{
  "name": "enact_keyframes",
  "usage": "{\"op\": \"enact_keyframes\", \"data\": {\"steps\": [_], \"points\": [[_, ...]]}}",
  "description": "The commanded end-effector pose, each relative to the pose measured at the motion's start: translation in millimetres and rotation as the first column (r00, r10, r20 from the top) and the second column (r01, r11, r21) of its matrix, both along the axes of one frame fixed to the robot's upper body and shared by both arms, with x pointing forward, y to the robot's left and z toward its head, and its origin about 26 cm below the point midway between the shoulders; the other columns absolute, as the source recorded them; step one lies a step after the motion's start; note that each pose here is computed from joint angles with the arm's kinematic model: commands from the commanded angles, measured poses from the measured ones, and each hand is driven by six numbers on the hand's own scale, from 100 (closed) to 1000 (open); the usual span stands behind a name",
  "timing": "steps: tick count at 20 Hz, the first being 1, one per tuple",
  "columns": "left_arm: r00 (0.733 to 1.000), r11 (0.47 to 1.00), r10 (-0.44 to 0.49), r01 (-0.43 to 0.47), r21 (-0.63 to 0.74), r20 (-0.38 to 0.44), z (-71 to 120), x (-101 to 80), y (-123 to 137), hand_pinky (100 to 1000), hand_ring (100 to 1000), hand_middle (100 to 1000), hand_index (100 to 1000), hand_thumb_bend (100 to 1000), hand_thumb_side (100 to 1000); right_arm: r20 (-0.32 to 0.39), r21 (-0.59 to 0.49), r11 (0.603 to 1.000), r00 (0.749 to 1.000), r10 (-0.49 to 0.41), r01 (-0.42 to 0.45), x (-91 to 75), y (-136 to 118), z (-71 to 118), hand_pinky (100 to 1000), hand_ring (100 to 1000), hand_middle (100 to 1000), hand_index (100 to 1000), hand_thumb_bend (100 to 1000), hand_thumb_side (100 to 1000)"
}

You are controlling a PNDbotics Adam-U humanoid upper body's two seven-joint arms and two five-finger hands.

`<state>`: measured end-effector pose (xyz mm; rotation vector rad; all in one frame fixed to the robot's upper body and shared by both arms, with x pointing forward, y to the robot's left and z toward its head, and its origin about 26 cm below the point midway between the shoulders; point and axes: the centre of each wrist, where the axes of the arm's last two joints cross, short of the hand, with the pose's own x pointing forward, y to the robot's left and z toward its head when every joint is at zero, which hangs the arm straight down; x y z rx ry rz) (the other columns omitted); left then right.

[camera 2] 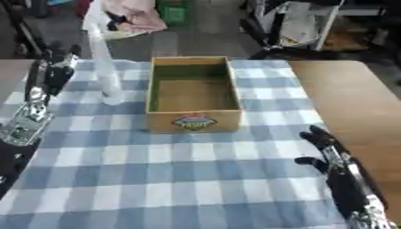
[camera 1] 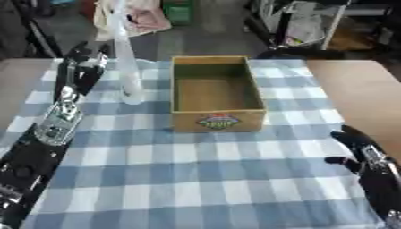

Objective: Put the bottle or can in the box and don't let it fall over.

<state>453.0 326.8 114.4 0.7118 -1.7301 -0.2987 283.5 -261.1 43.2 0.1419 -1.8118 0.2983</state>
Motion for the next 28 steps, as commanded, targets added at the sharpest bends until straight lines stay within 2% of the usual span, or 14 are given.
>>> {"op": "enact_keyframes", "data": {"steps": [1,9,19,28], "points": [[0.999,0.999,0.022,-0.023,0.046,0.025,23.2,6.6,18.2,829,858,788,940,416,826,0.029,-0.014,1.000,0.999,0.017,-0.017,2.7,-1.0,8.7,673,1000,823,929,100,837],[0.999,0.992,0.050,-0.052,0.113,0.022,47.5,15.6,32.5,829,856,788,940,404,836,0.038,-0.020,0.999,0.999,0.031,-0.030,3.8,0.1,10.8,674,1000,823,929,100,838],[0.993,0.995,0.075,-0.080,0.058,0.093,77.1,19.3,38.0,829,853,785,937,391,836,0.060,-0.029,0.999,0.998,0.038,-0.036,6.9,1.6,16.7,674,1000,824,930,100,843],[0.983,0.993,0.114,-0.119,0.021,0.142,93.9,19.7,46.1,802,840,777,932,364,844,0.068,-0.035,0.999,0.997,0.035,-0.033,8.8,2.4,19.6,674,1000,824,930,100,860]]}}
